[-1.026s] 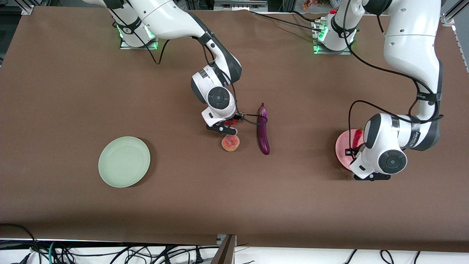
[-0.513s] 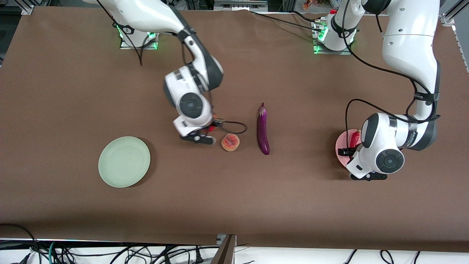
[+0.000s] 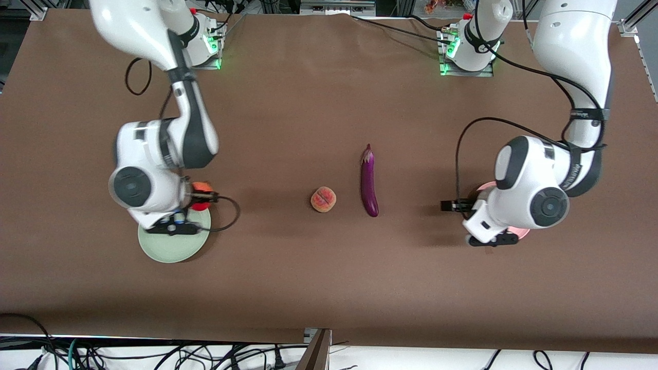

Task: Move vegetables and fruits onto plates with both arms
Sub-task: 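Release the chili on the pink plate while the right gripper carries the tomato, then grasp the purple eggplant with the left gripper while the right gripper lowers the tomato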

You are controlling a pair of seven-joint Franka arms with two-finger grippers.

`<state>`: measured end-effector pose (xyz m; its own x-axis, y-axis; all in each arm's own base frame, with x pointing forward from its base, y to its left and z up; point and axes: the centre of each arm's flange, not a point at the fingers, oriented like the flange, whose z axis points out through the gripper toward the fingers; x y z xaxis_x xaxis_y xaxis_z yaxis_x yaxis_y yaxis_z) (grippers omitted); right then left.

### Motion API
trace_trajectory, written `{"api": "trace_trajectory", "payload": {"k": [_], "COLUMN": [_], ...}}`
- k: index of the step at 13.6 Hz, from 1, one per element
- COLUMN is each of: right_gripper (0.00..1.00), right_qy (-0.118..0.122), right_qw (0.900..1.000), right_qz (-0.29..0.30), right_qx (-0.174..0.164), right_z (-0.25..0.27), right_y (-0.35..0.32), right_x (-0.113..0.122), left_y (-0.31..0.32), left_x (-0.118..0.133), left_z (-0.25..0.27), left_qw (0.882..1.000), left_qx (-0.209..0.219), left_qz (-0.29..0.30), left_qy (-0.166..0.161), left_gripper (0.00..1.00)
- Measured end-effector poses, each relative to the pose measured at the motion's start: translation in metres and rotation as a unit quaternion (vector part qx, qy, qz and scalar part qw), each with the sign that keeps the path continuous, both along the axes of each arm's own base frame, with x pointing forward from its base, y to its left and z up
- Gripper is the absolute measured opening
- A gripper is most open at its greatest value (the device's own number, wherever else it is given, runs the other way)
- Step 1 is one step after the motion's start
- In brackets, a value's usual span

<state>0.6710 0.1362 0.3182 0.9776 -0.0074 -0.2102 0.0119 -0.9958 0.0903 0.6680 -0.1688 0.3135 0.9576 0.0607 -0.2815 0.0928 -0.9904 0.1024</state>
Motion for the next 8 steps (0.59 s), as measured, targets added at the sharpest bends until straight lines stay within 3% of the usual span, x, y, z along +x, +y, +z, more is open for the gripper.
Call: {"api": "trace_trajectory", "payload": {"k": [4,6,8], "right_gripper": [0.81,0.81,0.81], "right_qy": [-0.011,-0.029,-0.042], "right_qw": [1.0,1.0,0.999], "right_qz": [0.01,0.008,0.012], "right_qx": [0.003,-0.006,-0.015], "right_z": [-0.03,-0.051,-0.071], "right_y": [-0.1,-0.125,-0.126], "right_x": [0.021,0.029,0.033], "left_y": [-0.128,-0.19,-0.217], "left_x": [-0.028,-0.049,-0.065], "left_z": [-0.009,-0.048,-0.093], "left_qw": [0.998,0.995,0.995], "left_qx": [-0.015,-0.017,-0.013], "left_qz": [0.063,0.086,0.091], "left_qy": [-0.021,-0.037,-0.032], "left_gripper": [1.0,1.0,1.0]}}
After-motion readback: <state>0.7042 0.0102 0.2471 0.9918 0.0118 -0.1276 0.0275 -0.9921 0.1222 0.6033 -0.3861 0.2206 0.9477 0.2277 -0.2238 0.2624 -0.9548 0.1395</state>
